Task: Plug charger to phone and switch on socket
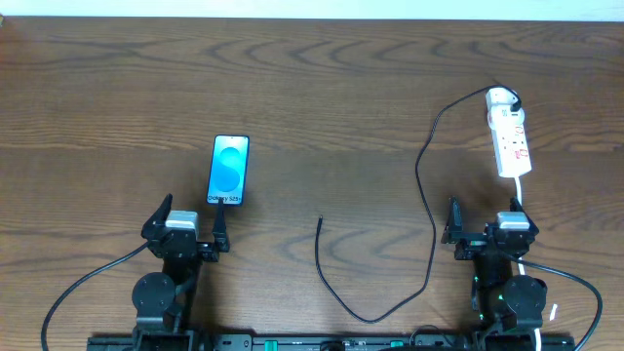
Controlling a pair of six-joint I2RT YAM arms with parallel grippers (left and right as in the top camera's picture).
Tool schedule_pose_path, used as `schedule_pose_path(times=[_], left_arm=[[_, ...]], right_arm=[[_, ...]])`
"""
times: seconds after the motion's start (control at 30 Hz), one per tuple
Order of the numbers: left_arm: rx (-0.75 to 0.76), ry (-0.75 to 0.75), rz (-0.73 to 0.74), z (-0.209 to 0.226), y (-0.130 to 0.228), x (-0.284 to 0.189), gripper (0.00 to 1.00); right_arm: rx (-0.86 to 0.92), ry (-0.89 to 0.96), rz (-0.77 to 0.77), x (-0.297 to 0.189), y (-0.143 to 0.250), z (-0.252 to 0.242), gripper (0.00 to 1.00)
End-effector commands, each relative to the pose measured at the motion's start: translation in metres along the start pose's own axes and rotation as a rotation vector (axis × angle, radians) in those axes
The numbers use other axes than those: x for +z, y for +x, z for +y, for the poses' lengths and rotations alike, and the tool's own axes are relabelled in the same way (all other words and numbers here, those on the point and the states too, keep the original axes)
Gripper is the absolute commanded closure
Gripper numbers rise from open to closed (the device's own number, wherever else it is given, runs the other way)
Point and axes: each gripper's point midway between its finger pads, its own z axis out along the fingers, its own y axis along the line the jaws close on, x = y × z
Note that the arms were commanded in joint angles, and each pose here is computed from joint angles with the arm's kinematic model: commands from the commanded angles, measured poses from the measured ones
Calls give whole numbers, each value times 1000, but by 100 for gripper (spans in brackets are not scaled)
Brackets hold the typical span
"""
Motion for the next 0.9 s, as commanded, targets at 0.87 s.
schedule_pose_path(times=[0.87], left_arm=[[10,14,45,-2,15,1,12]], right_arm=[[6,5,1,0,1,-2,1]])
